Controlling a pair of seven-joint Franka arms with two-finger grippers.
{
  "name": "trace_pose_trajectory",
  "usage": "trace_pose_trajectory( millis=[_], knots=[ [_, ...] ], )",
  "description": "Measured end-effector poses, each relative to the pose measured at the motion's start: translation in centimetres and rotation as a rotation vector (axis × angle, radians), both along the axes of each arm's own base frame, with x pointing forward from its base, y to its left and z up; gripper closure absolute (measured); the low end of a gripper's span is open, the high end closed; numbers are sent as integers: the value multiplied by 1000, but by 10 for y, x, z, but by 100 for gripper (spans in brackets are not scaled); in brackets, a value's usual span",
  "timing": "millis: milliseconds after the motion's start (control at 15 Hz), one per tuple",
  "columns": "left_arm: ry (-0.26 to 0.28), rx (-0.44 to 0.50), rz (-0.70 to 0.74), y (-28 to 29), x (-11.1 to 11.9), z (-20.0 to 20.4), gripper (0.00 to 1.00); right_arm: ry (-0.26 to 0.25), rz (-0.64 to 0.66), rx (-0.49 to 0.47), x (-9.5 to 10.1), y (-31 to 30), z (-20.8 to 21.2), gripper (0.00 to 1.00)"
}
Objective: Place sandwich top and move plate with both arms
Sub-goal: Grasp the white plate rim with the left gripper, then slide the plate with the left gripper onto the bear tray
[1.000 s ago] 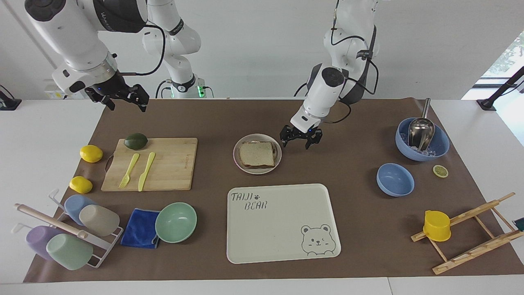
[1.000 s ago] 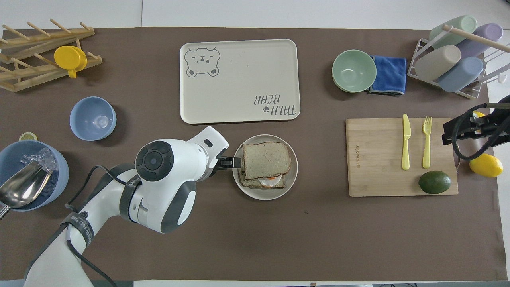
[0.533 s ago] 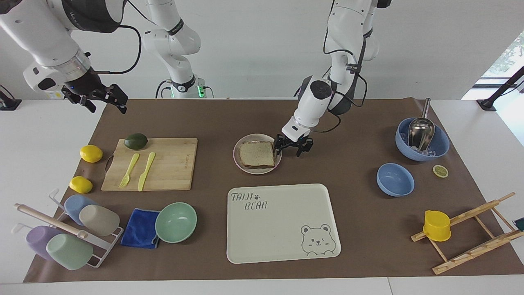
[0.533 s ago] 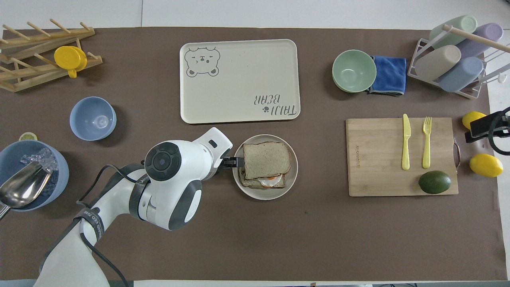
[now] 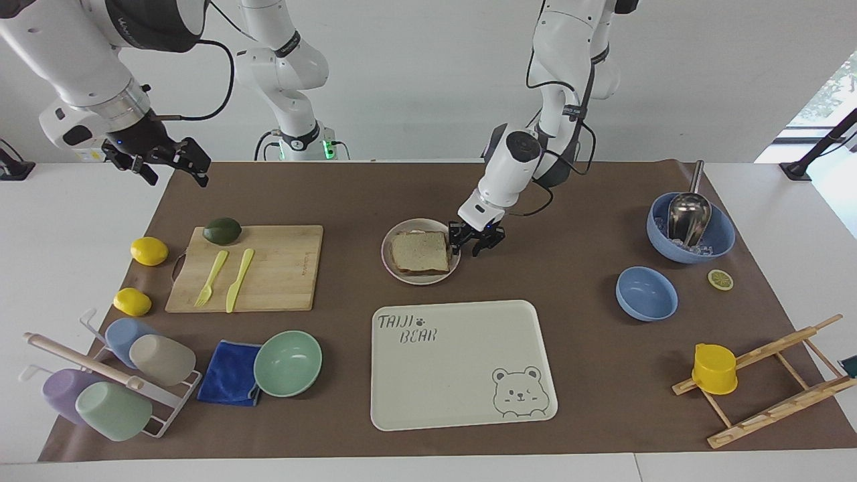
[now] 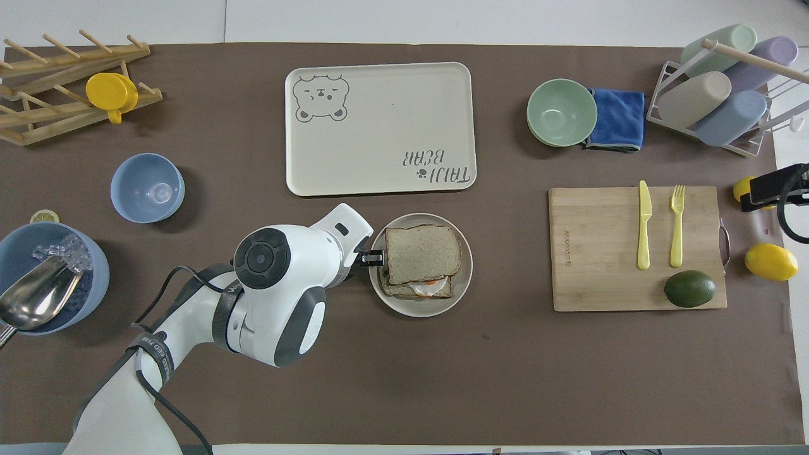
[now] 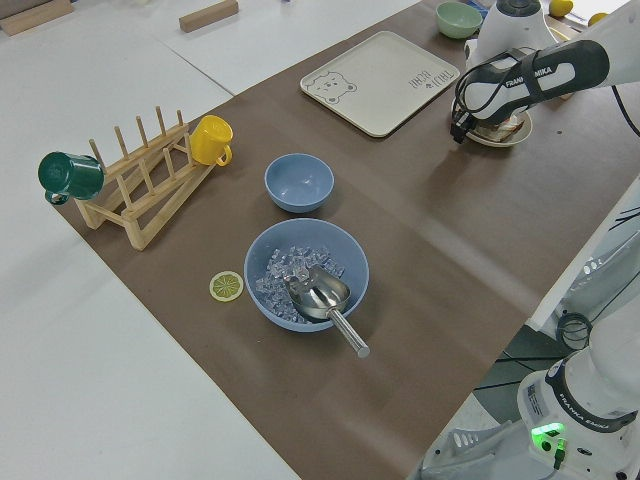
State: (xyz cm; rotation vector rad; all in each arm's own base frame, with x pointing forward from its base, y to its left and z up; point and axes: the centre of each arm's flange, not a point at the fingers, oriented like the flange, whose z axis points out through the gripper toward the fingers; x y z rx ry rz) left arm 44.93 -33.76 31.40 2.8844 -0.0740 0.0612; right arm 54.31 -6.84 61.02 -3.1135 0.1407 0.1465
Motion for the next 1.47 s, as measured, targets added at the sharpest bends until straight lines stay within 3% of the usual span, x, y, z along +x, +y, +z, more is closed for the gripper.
trace_pose_trajectory(
  millis=[467,667,733,867,1467],
  knots=[
    [-8,-3,5,-1,1,-4,67,0,0,0,0,0,0,0],
    [-10,-2,1,-4,0,-10,69,0,0,0,0,0,0,0],
    [-12,-4,1,-5,0,-10,74,0,0,0,0,0,0,0],
    [-18,-12,0,-8,-1,-6,96,0,0,0,0,0,0,0],
    [-3,-32,36,-5,3,-6,96,0,0,0,0,0,0,0]
  ],
)
